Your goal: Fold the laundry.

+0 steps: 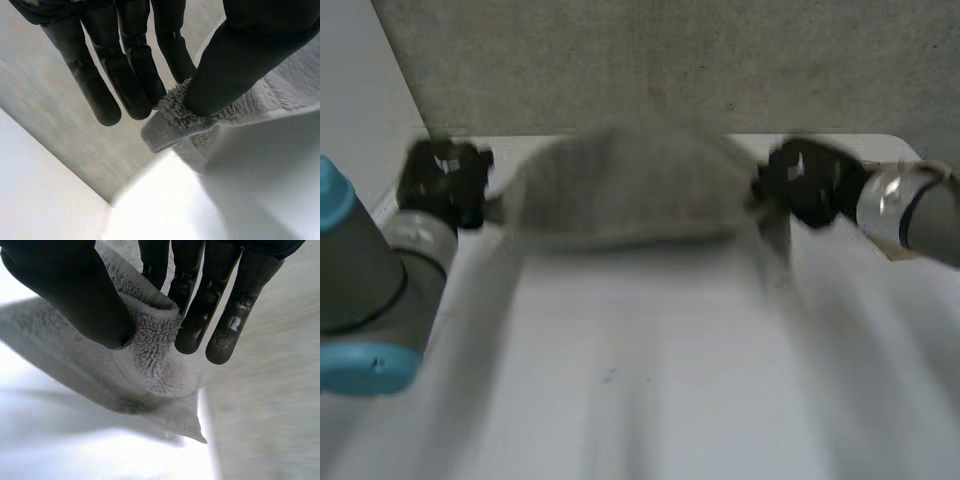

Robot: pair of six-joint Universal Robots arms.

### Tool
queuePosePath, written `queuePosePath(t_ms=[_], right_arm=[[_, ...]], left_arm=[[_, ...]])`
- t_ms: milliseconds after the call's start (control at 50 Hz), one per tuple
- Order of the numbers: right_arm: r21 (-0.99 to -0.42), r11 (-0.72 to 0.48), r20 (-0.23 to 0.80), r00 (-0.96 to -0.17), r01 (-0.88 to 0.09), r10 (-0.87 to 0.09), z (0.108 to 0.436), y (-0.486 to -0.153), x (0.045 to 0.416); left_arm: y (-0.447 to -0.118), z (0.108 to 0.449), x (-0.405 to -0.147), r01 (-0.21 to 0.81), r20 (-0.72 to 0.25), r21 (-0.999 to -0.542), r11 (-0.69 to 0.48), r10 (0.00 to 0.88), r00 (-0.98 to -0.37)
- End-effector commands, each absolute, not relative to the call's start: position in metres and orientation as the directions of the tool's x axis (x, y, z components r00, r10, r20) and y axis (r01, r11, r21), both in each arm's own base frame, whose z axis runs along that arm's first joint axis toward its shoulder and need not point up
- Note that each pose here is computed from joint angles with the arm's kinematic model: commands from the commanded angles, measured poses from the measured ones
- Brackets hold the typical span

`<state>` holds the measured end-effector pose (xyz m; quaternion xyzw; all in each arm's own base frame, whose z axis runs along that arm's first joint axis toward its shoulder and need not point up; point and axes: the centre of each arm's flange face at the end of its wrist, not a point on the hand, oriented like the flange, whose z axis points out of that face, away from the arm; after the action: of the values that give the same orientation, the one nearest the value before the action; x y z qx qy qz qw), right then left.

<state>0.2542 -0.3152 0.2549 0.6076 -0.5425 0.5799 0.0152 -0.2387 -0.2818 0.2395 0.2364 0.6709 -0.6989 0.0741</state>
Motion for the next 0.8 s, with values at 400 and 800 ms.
queuePosePath(t_ms=[400,800], right_arm=[[-0.877,0.147,0.194,-0.618,-0.457,-0.762,0.198,-0.295,0.212],[-0.874,0.486,-0.243,-0.842,-0.026,-0.482,0.175,-0.261,0.174]], left_arm=[[-0.256,0.244,-0.237,0.416,-0.421,-0.906,-0.077,0.276,-0.864],[-0.274,0.284,-0.216,0.378,-0.4,-0.913,-0.154,0.155,-0.903]])
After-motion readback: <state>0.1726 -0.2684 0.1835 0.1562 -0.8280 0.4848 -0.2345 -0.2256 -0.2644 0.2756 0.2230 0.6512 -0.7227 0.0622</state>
